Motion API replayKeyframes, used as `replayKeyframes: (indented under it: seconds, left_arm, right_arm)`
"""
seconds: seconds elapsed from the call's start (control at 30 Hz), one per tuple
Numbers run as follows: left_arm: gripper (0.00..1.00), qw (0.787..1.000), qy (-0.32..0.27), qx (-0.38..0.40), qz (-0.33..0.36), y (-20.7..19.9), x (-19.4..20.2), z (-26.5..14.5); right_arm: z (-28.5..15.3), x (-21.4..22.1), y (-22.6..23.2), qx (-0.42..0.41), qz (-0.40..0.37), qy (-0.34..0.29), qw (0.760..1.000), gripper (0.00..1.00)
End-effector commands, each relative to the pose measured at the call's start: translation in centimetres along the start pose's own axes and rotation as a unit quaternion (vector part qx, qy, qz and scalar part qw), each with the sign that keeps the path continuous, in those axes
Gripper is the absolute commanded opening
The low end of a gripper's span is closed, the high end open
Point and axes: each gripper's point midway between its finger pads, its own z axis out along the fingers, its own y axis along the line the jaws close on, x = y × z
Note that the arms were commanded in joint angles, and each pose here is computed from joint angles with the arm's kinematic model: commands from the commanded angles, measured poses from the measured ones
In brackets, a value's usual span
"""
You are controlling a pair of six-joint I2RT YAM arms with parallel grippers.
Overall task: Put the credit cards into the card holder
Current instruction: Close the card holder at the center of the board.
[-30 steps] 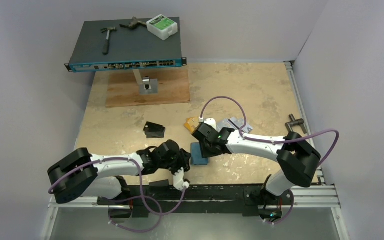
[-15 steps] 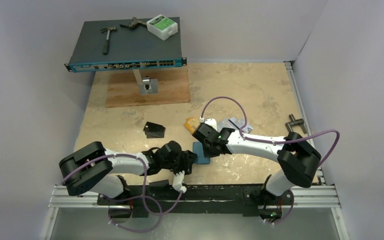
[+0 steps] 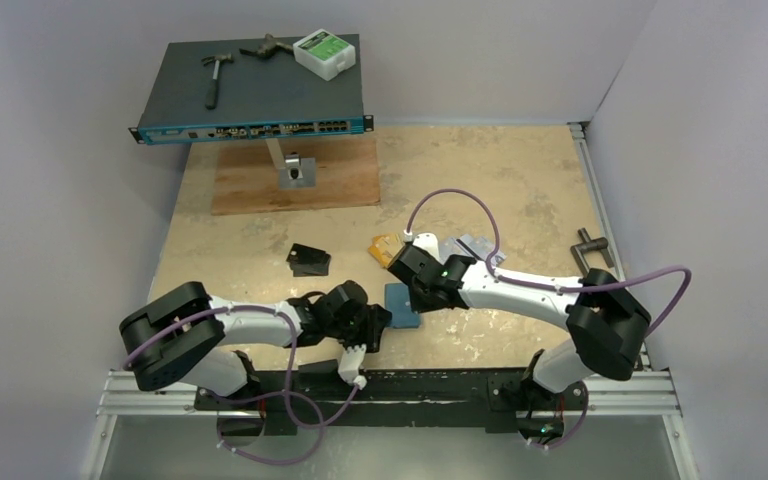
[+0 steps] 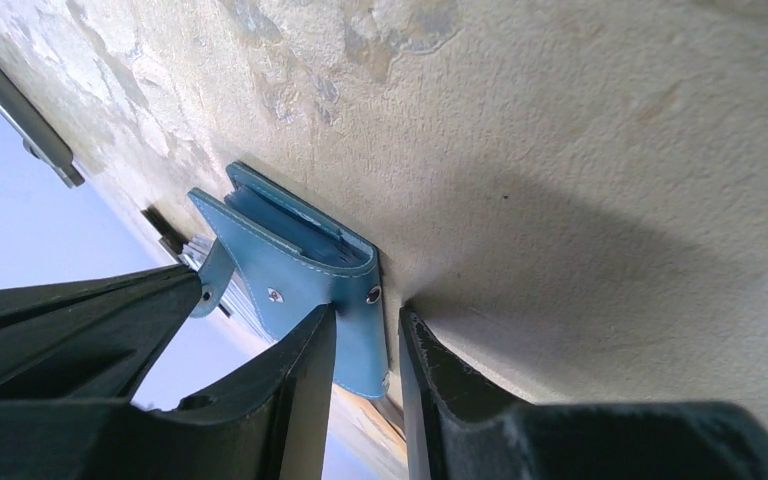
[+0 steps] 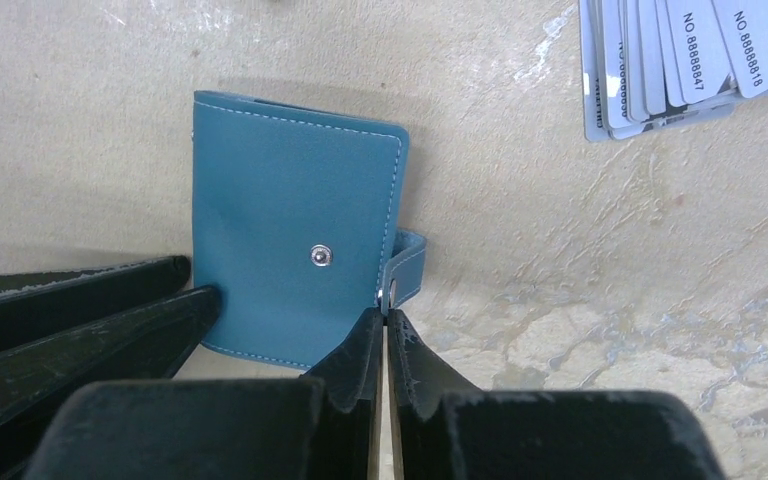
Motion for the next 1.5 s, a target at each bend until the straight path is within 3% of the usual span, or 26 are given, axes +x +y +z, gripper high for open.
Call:
replayKeyframes:
  seconds: [0.0, 0.77, 1.47]
  left_arm:
    - [0.29, 0.996, -0.038, 0.081, -0.011, -4.2, -1.9, 0.3]
    - [0.25, 0.993, -0.048, 0.105, -0.020, -4.0, -2.1, 0.0]
    - [0.24, 0.993, -0.045, 0.110, -0.023, -3.9, -1.9, -0.3]
  right_arm:
    - [-1.0, -1.7, 0.3, -0.002, 0.015, -0.031, 0.999, 0.00]
    - [0.9, -2.5, 5.0, -0.078, -0.004, -0.017, 0.997, 0.00]
    - [3.0, -2.2, 5.0, -0.068, -0.017, 0.009, 0.998, 0.00]
